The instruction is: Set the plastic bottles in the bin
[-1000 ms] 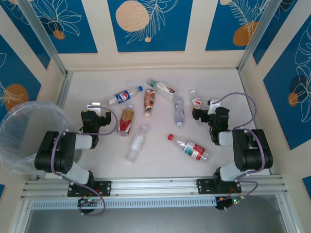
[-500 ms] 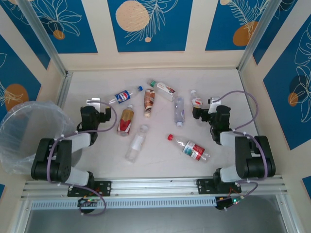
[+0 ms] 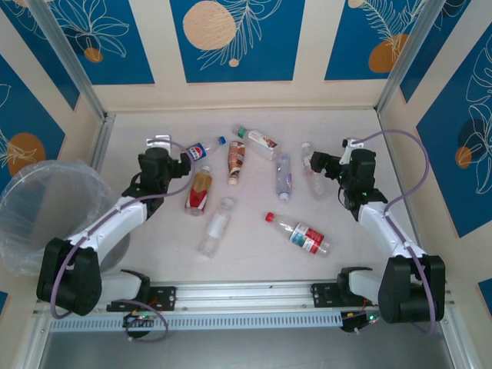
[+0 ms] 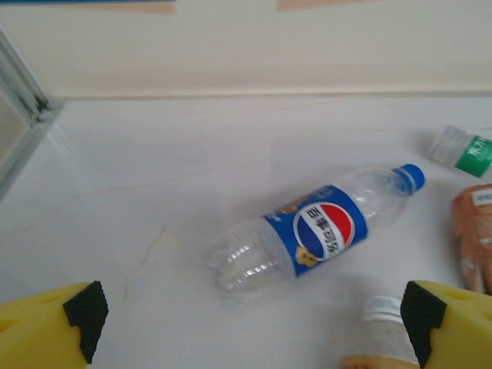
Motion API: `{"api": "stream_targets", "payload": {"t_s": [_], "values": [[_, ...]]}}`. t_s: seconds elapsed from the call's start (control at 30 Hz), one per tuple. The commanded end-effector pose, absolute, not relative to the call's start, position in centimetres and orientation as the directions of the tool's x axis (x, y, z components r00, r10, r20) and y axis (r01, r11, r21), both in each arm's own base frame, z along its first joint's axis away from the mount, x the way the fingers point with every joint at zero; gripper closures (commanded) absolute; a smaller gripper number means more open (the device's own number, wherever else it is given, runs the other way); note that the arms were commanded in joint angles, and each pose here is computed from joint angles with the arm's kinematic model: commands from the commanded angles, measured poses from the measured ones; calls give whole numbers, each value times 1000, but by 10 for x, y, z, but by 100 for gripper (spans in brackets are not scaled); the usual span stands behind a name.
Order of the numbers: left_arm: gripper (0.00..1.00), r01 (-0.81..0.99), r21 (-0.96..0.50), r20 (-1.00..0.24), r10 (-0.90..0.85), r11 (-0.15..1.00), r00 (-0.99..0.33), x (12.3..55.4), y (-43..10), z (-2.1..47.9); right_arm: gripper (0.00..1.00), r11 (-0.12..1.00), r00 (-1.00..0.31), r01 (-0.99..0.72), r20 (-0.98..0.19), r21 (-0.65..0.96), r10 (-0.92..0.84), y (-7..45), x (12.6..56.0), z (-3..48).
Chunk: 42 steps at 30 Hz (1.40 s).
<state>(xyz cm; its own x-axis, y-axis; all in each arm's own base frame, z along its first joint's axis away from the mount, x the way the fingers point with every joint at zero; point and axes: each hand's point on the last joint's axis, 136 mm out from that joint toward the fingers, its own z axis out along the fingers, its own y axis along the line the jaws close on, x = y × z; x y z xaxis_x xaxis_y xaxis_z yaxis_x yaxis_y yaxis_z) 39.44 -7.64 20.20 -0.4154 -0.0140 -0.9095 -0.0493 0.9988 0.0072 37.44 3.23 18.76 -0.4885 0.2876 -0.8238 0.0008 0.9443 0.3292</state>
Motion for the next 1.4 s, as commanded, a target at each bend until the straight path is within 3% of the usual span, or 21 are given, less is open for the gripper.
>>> {"api": "stream_targets", "payload": {"t_s": [0.0, 0.23, 0.37, 0.5, 0.83, 0.93, 1.2, 1.37], "values": [[1, -96, -38, -843, -83, 995, -531, 374, -78, 190, 1, 910, -714, -19, -643, 415, 279, 69, 341, 160], [1, -77, -154, -775, -168, 985, -609, 348, -90, 184, 1, 902, -895, -119, -438, 415, 83, 136, 301, 136], [1, -82, -139, -748, -159, 987, -644, 339, -87, 181, 1, 927, -929, -268, -324, 264, -176, 165, 277, 112], [1, -60, -179, -729, -174, 982, -662, 332, -93, 178, 3, 888, -891, -430, -235, 162, -388, 188, 263, 89], [1, -138, -153, -724, -206, 979, -658, 327, -79, 166, 5, 661, -666, -744, -178, 97, -724, 220, 240, 64], [1, -161, -144, -730, -214, 976, -649, 329, -75, 167, 12, 611, -619, -785, -162, 103, -768, 222, 238, 58], [1, -175, -139, -732, -220, 975, -645, 328, -72, 168, 12, 546, -545, -838, -61, 13, -836, 211, 243, 44], [1, -182, -130, -734, -218, 975, -643, 328, -70, 171, 21, 522, -522, -853, -63, 13, -851, 216, 247, 36]]}}
